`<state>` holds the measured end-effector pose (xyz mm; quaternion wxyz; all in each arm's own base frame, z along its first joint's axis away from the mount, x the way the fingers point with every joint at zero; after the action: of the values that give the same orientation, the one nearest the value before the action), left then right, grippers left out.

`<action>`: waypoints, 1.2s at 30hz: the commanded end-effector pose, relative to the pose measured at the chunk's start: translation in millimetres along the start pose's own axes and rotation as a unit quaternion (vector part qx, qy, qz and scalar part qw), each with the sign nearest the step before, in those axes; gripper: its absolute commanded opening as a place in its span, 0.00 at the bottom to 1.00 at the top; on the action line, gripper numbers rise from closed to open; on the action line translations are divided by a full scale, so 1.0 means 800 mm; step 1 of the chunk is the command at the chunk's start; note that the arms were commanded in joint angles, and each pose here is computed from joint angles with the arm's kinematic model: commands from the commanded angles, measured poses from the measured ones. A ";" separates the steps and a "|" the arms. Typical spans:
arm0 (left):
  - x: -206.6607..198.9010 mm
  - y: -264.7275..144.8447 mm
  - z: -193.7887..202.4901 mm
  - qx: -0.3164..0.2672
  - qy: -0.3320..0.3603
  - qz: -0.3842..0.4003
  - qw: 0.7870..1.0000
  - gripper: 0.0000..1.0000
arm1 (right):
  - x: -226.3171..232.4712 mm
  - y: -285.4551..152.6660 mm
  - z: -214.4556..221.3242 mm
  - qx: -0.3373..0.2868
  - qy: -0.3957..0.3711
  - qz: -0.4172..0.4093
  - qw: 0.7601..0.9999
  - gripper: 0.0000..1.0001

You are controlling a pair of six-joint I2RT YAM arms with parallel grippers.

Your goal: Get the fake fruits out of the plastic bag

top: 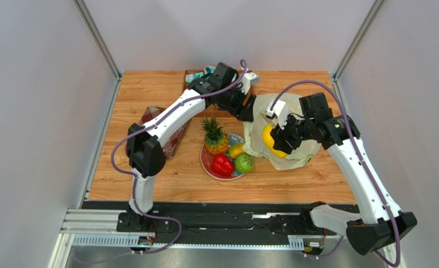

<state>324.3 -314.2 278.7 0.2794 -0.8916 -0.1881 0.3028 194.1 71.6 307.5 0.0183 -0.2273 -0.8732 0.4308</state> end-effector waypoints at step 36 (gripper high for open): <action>-0.018 -0.320 0.078 -0.237 -0.009 -0.196 0.951 0.72 | 0.134 0.332 -0.204 0.029 -0.353 -0.132 0.926 0.32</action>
<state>238.9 -102.4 386.1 0.1372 -0.8688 -0.4239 0.2159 222.0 375.0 192.5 -0.1573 0.0891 -0.8444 0.5043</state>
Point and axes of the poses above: each gripper's point midway between its finger pads, its own y axis out along the fingers, its own x axis along the line the jaws close on, z = x × y, the point moved 10 cm from there along -y, back along the fingers, and after that the axes turned 8 degrees about -y, right-handed, at the moved point
